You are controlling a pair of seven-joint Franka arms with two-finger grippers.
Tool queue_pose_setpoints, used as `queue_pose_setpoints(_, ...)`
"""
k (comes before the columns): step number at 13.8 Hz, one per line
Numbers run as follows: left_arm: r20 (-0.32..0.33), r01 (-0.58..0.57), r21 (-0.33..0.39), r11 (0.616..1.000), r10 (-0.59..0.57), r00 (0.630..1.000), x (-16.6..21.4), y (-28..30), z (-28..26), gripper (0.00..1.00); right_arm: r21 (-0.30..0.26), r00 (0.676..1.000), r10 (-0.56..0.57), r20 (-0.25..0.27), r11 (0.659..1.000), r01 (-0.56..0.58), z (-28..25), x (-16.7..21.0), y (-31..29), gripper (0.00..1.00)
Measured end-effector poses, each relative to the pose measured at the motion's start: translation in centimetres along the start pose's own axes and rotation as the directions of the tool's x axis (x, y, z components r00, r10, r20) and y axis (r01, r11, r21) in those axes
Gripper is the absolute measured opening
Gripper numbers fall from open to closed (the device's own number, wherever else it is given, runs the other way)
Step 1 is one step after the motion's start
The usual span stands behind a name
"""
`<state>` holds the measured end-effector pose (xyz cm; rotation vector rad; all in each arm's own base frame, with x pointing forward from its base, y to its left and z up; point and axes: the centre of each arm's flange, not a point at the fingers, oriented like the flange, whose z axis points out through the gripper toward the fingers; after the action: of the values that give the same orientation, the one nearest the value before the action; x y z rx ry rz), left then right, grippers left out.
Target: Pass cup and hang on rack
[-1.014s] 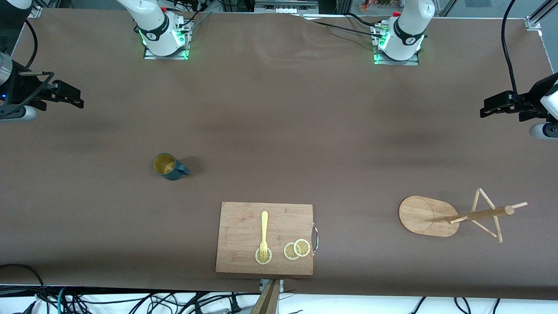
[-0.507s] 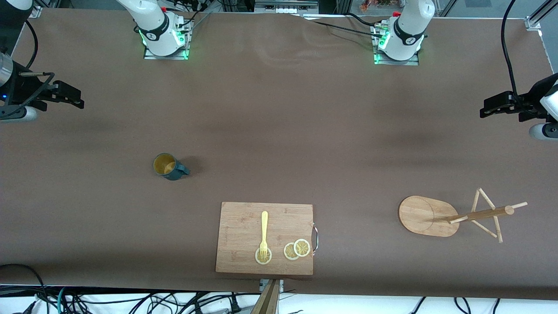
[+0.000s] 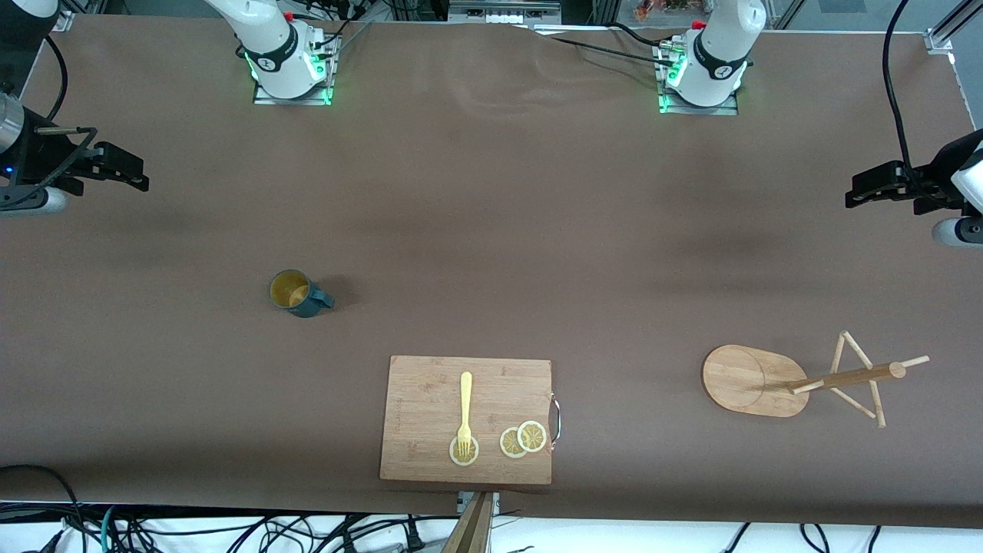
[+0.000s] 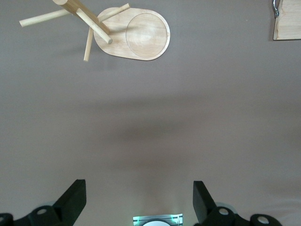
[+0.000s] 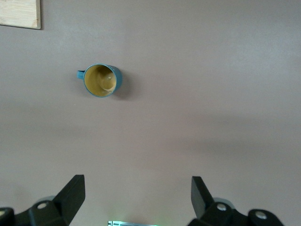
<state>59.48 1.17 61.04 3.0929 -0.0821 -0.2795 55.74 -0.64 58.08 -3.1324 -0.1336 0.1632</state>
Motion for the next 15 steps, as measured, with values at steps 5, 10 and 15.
queue_pose_setpoints(5, -0.009, 0.000, 0.001, 1.000, 0.000, 1.000, 0.1, 0.0, -0.1, 1.00, 0.000, 1.000, -0.005, 0.001, 1.000, 0.005, 0.0, 0.0, -0.3, 1.00)
queue_pose_setpoints(10, -0.011, 0.000, 0.001, 1.000, 0.000, 1.000, 0.2, 0.0, -0.1, 1.00, -0.002, 0.999, -0.040, 0.014, 0.999, 0.040, 0.4, 0.3, -2.2, 1.00)
queue_pose_setpoints(15, -0.010, 0.001, 0.001, 1.000, -0.001, 1.000, 0.2, -0.1, 0.0, 1.00, -0.008, 0.991, -0.115, 0.073, 0.993, 0.116, 6.8, 4.4, -8.1, 1.00)
